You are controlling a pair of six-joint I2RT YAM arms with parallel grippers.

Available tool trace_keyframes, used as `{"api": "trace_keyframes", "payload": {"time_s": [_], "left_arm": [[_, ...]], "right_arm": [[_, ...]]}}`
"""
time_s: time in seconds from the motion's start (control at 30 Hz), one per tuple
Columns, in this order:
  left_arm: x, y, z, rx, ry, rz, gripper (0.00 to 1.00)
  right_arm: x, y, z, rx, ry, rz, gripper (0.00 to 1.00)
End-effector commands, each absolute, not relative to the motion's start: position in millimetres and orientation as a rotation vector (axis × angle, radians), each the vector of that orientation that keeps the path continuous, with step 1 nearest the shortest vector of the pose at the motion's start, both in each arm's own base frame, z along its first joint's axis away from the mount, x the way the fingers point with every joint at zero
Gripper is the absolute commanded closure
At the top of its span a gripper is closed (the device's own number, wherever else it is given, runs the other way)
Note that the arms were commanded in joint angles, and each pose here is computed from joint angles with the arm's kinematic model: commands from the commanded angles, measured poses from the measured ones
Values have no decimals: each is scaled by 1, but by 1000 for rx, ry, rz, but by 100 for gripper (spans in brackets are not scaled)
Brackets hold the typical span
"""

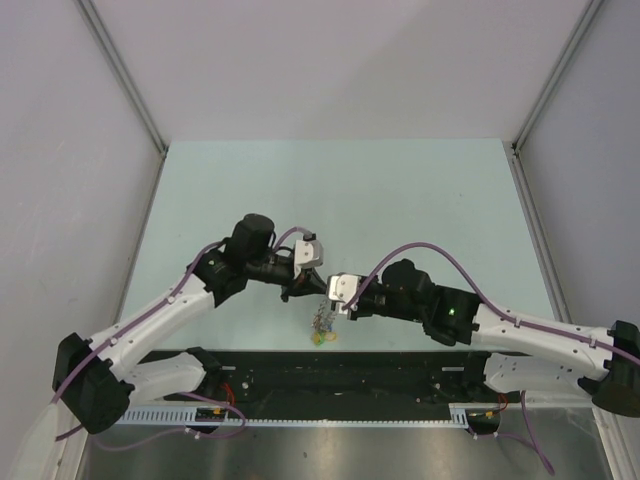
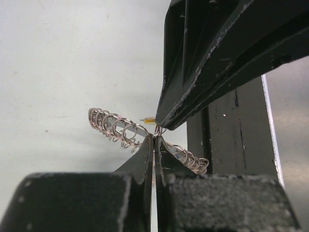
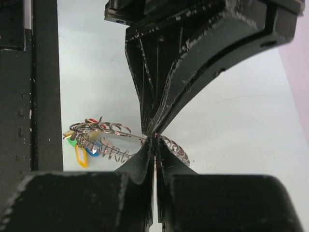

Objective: Put the keys on the keyring

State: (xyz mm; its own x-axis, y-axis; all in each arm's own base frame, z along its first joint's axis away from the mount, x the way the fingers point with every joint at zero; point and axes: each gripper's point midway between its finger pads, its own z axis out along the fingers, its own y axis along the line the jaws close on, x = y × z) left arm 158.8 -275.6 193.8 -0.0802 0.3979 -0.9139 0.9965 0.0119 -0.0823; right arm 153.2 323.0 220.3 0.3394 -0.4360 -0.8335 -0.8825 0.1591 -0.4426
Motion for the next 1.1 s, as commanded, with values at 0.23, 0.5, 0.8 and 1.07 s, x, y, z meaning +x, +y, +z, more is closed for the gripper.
{"api": "trace_keyframes", "payload": {"time_s": [0.23, 0.5, 0.8, 1.07], "left_arm": [[183, -268, 241, 1223, 1501, -950, 100], [189, -265, 262, 1064, 1457, -947, 100], [201, -259, 274, 798, 1469, -990, 100], [200, -244, 270, 464, 1460, -1117, 100]], "right_arm": [[158, 305, 247, -1250, 1302, 504, 100], [156, 309, 239, -1177, 1296, 573, 100], [162, 327, 243, -1145, 1232, 586, 100], [174, 332, 251, -1115, 1196, 576, 100]]}}
